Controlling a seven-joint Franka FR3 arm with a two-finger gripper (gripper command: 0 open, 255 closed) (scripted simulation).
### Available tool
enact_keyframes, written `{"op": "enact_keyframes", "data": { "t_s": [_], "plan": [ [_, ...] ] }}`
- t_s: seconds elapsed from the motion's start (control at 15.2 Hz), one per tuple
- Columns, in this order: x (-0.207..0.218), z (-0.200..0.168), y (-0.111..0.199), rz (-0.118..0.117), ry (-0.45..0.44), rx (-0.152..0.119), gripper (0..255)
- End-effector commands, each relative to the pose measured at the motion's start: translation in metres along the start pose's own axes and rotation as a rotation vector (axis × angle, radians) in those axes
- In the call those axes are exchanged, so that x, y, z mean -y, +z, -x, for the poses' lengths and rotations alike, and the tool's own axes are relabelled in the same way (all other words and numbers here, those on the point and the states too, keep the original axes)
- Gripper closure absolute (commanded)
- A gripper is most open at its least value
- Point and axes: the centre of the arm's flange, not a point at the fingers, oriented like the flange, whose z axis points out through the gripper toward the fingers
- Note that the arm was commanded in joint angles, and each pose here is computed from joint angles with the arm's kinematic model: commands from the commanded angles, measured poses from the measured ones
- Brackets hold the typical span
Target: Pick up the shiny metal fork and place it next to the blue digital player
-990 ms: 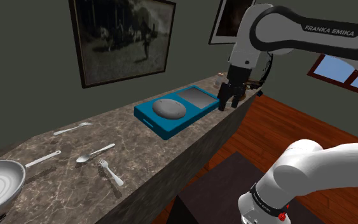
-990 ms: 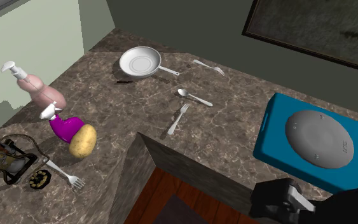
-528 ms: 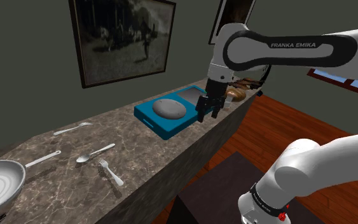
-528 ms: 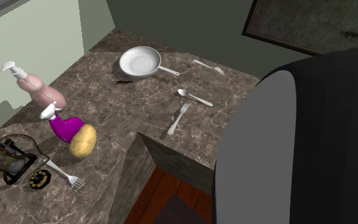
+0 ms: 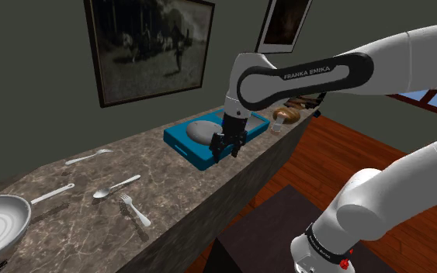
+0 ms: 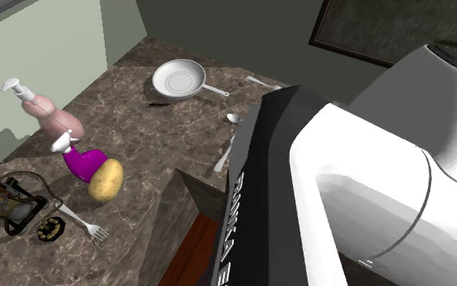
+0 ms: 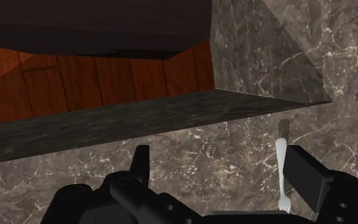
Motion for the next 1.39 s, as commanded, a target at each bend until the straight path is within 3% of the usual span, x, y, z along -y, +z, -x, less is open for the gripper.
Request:
{"op": "enact_keyframes", "data": {
  "t_s": [0.0,1.32],
  "plan": [
    [0.011,-0.015,0.019,-0.004,-0.005,-0.004,0],
    [0.144,-0.152,0.193,-0.041,-0.061,-0.026,0]
  ]
}}
